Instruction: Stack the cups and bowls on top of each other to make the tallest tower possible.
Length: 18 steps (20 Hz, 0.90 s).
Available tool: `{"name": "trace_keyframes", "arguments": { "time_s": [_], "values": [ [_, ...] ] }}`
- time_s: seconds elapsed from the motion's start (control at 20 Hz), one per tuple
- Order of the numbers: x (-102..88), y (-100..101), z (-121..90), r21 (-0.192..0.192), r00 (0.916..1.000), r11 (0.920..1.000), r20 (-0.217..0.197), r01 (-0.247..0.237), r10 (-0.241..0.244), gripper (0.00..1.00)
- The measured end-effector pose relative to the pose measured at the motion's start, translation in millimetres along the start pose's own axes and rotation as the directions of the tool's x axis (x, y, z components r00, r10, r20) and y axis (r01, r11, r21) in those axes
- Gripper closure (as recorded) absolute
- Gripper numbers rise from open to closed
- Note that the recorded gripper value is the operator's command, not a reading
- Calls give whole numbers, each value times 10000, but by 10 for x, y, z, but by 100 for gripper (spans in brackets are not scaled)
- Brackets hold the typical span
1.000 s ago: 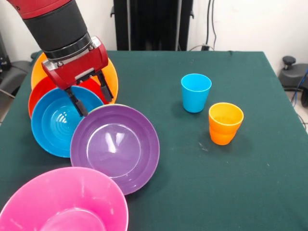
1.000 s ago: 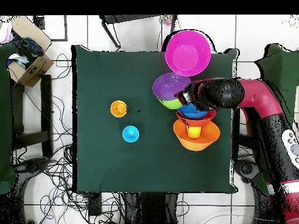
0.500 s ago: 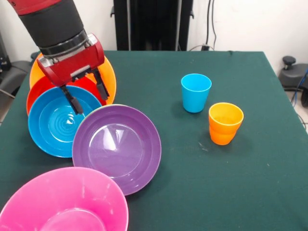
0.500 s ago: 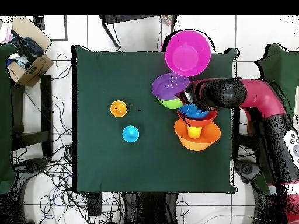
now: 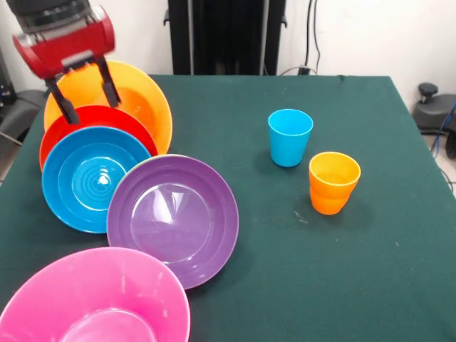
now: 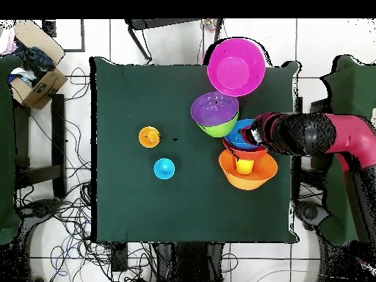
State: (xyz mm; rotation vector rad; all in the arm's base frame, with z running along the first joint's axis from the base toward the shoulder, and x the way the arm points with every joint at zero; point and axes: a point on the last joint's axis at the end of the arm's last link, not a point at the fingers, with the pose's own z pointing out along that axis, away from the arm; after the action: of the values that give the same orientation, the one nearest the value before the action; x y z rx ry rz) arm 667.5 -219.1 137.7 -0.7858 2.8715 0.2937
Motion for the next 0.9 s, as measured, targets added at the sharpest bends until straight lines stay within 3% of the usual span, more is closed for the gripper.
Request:
{"name": "trace_keyframes", "arguments": {
  "time_s": [0.3, 0.45, 0.65, 0.9],
  "values": [
    [423, 158, -205, 218, 9972, 9995, -710, 236, -220, 0],
    [489, 265, -204, 198, 9950, 9989, -920, 416, -396, 0],
    [582, 558, -148, 40, 9885, 9960, -1227, 892, -880, 0],
    [663, 789, -59, -194, 9833, 9925, -1347, 1208, -1223, 0]
  ]
}}
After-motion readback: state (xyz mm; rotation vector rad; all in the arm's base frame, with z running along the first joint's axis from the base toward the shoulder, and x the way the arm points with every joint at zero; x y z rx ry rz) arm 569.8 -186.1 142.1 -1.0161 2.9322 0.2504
